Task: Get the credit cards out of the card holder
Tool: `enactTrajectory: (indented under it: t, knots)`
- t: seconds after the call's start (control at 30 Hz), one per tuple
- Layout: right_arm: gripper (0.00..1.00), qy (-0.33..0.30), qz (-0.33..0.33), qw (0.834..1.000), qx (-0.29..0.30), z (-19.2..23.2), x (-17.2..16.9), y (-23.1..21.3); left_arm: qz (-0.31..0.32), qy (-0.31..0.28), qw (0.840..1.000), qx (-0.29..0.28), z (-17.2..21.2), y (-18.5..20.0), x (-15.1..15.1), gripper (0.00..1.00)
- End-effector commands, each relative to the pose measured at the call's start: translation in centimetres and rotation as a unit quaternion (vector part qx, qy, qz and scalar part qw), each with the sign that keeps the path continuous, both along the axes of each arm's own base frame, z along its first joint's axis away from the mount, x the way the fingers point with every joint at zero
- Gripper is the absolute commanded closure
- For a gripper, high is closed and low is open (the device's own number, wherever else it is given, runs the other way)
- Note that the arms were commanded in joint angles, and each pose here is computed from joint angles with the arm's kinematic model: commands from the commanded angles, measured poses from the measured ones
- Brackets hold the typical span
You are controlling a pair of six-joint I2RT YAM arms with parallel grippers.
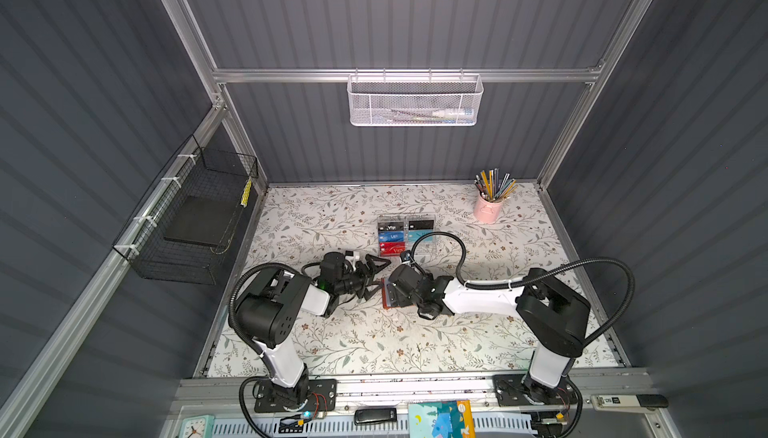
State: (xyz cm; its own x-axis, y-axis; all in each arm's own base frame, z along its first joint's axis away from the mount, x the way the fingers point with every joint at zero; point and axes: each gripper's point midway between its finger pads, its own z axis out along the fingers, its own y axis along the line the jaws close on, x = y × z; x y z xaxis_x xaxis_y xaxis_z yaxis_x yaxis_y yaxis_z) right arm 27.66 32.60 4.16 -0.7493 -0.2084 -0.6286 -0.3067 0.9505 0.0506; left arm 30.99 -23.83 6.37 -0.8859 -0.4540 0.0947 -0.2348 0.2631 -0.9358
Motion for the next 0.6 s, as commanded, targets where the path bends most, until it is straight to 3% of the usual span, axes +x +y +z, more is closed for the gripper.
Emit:
enactTrajectory:
  t: [0.0, 0.57]
  knots:
    - [0.01, 0.002, 0.000, 1.000, 0.002, -0.4, 0.1, 0.7, 0.020, 0.083, 0.996, 0.039, -4.3, 1.5, -1.8, 0.00]
    - [0.01, 0.003, -0.028, 0.999, -0.036, -1.6, 0.0, -2.0, 0.028, 0.089, 0.995, 0.035, -4.8, 2.0, -2.2, 0.00]
